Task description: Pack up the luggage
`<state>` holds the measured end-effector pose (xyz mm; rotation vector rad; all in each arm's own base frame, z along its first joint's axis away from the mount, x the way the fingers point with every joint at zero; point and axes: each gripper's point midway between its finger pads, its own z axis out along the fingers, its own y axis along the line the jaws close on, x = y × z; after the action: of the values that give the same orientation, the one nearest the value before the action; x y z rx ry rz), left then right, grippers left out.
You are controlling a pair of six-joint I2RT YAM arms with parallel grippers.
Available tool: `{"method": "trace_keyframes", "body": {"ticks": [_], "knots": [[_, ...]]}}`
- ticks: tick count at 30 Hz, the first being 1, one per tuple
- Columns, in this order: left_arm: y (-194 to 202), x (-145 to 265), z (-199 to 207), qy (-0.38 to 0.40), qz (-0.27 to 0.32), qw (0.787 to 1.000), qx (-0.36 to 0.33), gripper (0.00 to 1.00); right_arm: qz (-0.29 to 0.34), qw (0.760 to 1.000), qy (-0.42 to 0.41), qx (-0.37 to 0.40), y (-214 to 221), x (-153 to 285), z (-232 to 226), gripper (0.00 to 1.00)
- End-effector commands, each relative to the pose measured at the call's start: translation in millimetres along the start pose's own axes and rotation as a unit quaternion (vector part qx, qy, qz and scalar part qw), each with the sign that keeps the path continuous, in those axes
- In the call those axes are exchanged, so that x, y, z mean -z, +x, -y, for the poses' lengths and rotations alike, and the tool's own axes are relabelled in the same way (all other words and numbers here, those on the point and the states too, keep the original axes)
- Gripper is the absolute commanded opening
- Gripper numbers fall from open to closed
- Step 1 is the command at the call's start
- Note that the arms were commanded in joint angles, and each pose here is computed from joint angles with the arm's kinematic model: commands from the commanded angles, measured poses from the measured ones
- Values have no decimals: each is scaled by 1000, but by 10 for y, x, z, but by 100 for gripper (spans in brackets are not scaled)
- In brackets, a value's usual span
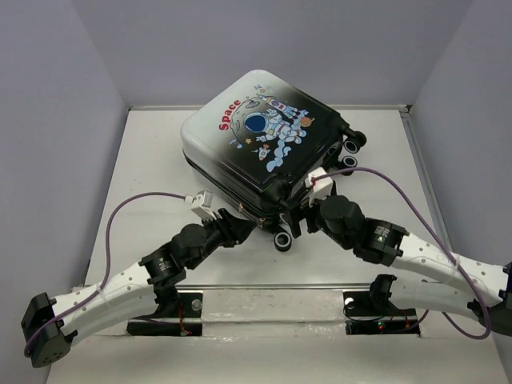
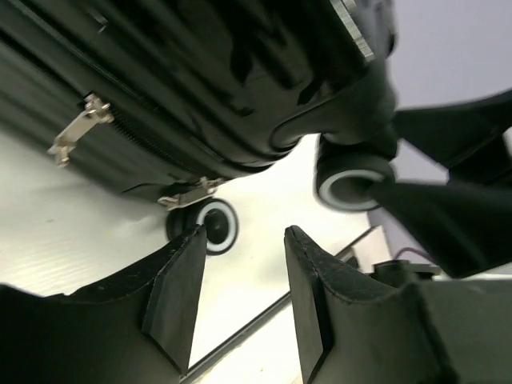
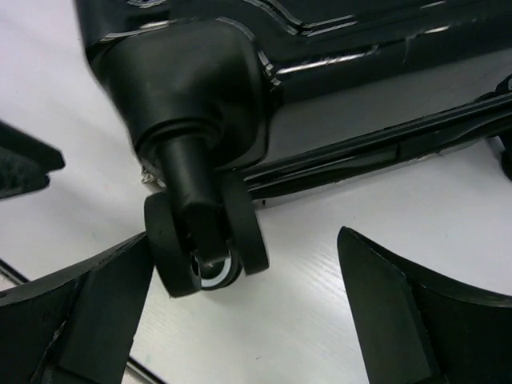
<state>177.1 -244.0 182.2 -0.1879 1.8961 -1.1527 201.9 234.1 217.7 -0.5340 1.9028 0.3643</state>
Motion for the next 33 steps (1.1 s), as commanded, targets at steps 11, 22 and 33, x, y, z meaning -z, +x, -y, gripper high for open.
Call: {"method": "trace_keyframes", "body": {"ticks": [11,22,33], "knots": [[62,-310,-198,-59,-13,993,-99,70,-39,996,-76,29,-212,-619,-297,66],[44,-669,-148,-78,-11,986,-146,60,-46,996,-81,7,-172,-663,-355,7],[-89,-752,-387,-152,16,971,-183,6,-28,995,-93,-8,-155,-593,-364,7]]}}
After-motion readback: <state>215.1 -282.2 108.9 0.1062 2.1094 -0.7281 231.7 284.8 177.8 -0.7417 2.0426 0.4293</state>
